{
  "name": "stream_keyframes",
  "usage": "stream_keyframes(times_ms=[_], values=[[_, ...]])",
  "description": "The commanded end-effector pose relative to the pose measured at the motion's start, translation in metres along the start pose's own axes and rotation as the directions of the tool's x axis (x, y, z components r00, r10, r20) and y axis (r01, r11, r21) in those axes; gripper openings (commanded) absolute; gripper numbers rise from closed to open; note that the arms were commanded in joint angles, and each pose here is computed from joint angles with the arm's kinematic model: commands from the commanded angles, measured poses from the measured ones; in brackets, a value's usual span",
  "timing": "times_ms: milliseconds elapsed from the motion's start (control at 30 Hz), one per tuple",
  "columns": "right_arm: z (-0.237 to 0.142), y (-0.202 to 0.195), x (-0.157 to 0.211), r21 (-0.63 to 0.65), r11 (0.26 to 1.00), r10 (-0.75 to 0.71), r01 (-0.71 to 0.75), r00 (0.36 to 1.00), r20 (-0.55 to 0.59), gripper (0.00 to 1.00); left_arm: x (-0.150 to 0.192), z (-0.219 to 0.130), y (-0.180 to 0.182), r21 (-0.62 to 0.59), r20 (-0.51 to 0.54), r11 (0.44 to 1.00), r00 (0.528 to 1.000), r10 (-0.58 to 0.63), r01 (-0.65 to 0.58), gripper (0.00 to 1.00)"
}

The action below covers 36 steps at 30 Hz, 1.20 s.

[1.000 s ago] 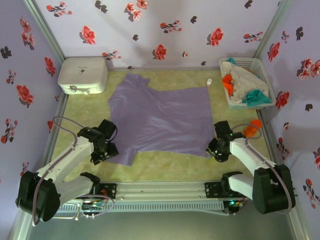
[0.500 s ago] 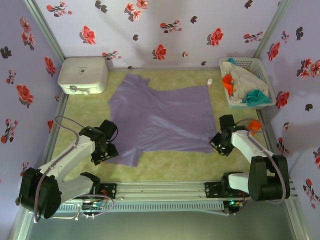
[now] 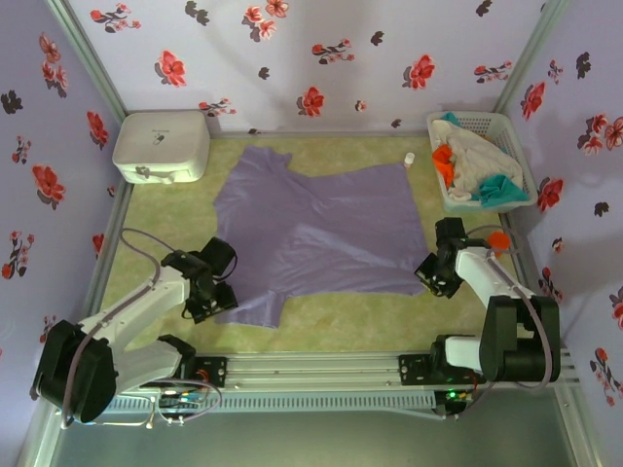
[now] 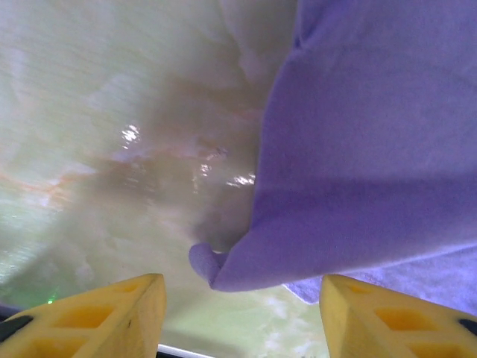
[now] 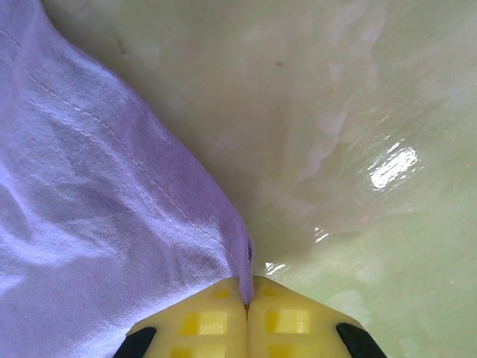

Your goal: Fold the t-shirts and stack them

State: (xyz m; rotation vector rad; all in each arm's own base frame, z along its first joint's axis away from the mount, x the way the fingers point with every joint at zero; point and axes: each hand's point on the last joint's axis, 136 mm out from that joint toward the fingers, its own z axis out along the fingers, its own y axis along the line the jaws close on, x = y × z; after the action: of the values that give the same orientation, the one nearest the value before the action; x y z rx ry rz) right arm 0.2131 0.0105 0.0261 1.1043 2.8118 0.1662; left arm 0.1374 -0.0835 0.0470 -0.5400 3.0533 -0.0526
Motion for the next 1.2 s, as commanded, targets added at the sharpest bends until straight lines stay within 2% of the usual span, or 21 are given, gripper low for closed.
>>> stream_keyframes(times_ms=[0,200,400,500,667,700,867,1167], values=[[0.000,0.002,0.000,-0.011,1.000,-0.010,0.010,1.000,-0.006,0.00,0.008,0.005,-0.001,0.026,-0.007,1.000,1.000,-0.009,0.009,0.57],[-0.001,0.000,0.000,-0.002,1.000,-0.017,0.017,1.000,-0.005,0.00,0.008,0.017,-0.003,0.020,-0.009,1.000,1.000,-0.018,0.018,0.53],[-0.004,0.000,0.000,-0.002,1.000,-0.026,0.026,1.000,-0.005,0.00,0.000,0.026,-0.013,0.023,0.004,1.000,1.000,-0.020,0.019,0.44],[-0.004,0.002,0.002,-0.020,0.999,-0.026,0.026,1.000,-0.007,0.00,-0.003,0.030,-0.011,-0.004,0.007,1.000,1.000,-0.015,0.015,0.32],[-0.007,0.010,0.002,-0.065,0.997,-0.038,0.038,0.999,-0.006,0.00,-0.007,0.023,-0.014,0.007,0.024,1.000,1.000,-0.004,0.004,0.02],[-0.008,0.012,0.002,-0.076,0.996,-0.044,0.044,0.999,-0.005,0.00,-0.009,0.019,-0.015,0.009,0.036,1.000,0.999,-0.005,0.004,0.00],[-0.020,0.024,-0.002,-0.131,0.988,-0.082,0.084,0.996,0.019,0.00,-0.026,-0.012,-0.023,0.035,0.092,0.999,0.996,0.019,-0.022,0.00],[-0.076,0.062,-0.034,-0.278,0.944,-0.123,0.180,0.970,0.210,0.00,-0.075,-0.087,-0.040,0.136,0.213,0.990,0.977,0.015,-0.045,0.00]])
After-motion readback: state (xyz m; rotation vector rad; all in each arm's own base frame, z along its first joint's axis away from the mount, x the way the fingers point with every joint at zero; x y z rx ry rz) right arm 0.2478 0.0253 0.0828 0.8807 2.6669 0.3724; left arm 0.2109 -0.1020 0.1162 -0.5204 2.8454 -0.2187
